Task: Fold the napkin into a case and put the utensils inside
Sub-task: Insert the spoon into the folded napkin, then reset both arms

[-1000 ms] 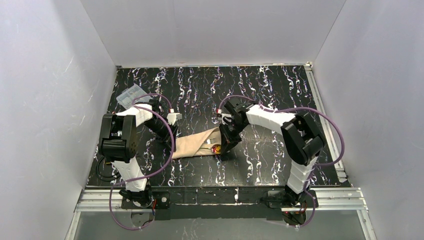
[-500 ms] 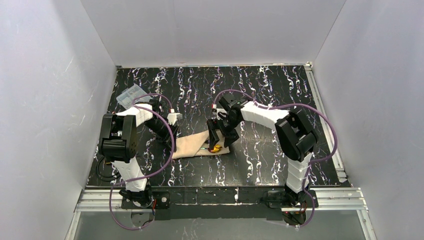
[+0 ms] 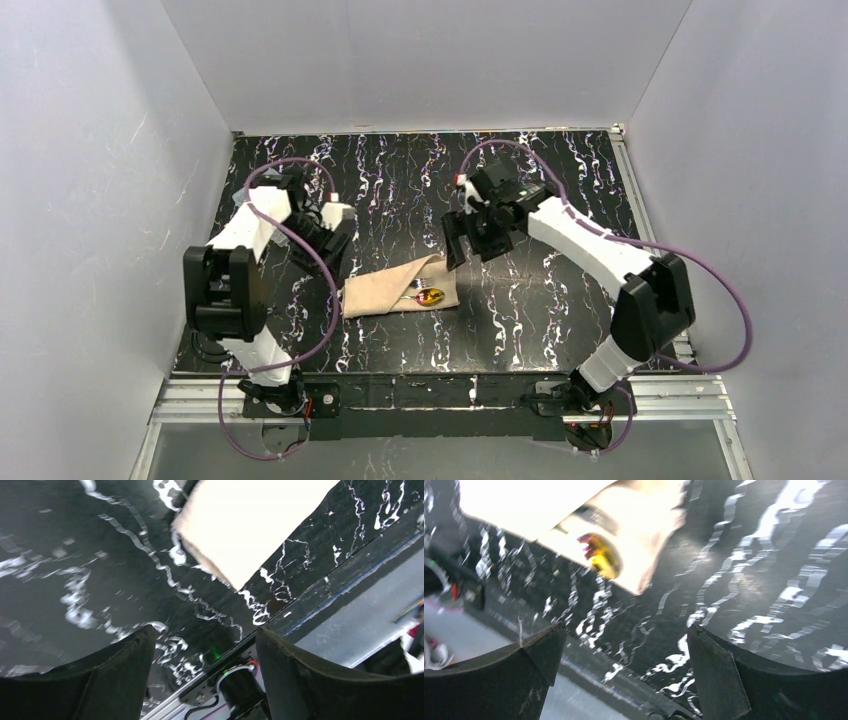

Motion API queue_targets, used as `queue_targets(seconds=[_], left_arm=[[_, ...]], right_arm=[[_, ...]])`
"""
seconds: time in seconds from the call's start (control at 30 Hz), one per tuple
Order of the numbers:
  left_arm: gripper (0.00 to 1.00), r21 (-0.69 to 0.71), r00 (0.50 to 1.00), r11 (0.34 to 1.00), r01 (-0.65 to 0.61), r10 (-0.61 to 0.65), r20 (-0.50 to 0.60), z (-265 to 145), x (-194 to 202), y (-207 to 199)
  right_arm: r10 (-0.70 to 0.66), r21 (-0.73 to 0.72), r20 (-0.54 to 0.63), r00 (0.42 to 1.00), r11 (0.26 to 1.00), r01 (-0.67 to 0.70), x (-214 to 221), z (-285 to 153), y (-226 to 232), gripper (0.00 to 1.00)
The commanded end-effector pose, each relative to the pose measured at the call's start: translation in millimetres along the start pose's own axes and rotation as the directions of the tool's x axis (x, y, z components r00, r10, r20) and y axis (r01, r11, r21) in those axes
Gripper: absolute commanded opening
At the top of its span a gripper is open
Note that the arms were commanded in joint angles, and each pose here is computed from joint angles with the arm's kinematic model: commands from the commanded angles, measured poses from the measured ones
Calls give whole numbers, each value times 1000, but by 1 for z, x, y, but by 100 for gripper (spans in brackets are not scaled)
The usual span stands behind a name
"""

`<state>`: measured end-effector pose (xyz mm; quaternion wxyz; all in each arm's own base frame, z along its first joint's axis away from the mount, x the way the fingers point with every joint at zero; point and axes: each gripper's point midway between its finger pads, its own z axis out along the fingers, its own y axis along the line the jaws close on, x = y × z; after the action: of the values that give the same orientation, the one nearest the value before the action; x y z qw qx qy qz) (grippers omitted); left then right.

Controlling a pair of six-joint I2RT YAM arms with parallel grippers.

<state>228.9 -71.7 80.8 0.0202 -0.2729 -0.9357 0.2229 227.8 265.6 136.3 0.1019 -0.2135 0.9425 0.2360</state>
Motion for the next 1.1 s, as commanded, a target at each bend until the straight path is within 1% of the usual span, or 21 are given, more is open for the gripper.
queue_targets(seconds=[0.0,0.03,0.07,0.1,0.13,0.17,0.2,0.23,0.27,0.3,0.33,0.4,0.43,0.53,0.6,0.63,0.73,0.83,0.93,1.0,1.07], left_arm=[[72,-157,994,985,-65,77,72,-61,1,-1],[73,-174,989,983,-52,75,125,-67,-7,1],[74,-181,977,983,-41,77,199,-72,-19,2],[75,-184,950,983,-27,82,303,-75,-37,6],[79,-198,925,980,2,74,374,-74,-49,10],[81,-226,892,973,38,69,447,-73,-63,19],[82,-241,863,967,79,55,502,-69,-73,28],[83,-249,839,963,106,49,543,-62,-79,36],[83,-242,819,966,95,63,571,-57,-85,37],[89,-226,798,971,80,73,598,-51,-90,37],[97,-217,773,974,68,86,629,-46,-96,37],[98,-213,723,976,54,109,682,-36,-101,39],[98,-224,686,973,62,121,718,-36,-103,45],[98,-281,567,957,76,190,802,-32,-107,57],[98,-317,512,944,89,230,827,-29,-106,62],[98,-332,501,938,99,241,831,-26,-104,65],[98,-377,498,917,129,269,824,-17,-97,77],[98,-415,481,892,179,289,828,-20,-92,87],[98,-415,436,885,212,294,850,-26,-94,90],[98,-412,383,881,234,306,872,-29,-98,92],[98,-410,382,877,251,299,874,-23,-96,98]], right_arm=[[-22,278,302,953,958,-66,-51,-44,-58,99],[-38,363,398,917,924,-120,-63,-53,-78,99],[-59,458,490,870,866,-199,-68,-67,-102,99],[-93,496,618,781,816,-296,-84,-84,-122,99],[-144,503,671,727,809,-305,-89,-88,-135,99],[-201,534,709,676,778,-329,-88,-93,-149,99],[-240,545,763,601,738,-397,-87,-101,-164,99],[-281,568,783,555,688,-452,-78,-104,-180,99],[-303,575,797,523,646,-502,-69,-106,-194,99],[-313,586,796,518,610,-534,-56,-103,-209,99],[-313,584,803,507,586,-562,-49,-104,-221,99],[-286,542,836,468,562,-624,-37,-108,-242,99],[-274,526,847,456,559,-640,-32,-109,-253,99],[-257,444,896,362,543,-713,-12,-121,-281,99],[-246,440,898,365,528,-726,-4,-120,-297,99],[-241,448,894,378,520,-727,-1,-118,-304,99],[-250,494,868,429,526,-692,3,-108,-315,99],[-260,524,846,465,566,-636,0,-96,-316,99],[-273,538,835,478,586,-606,-3,-86,-319,99],[-277,543,831,482,595,-593,-5,-81,-322,99],[-277,546,828,488,600,-585,-4,-74,-325,99]])
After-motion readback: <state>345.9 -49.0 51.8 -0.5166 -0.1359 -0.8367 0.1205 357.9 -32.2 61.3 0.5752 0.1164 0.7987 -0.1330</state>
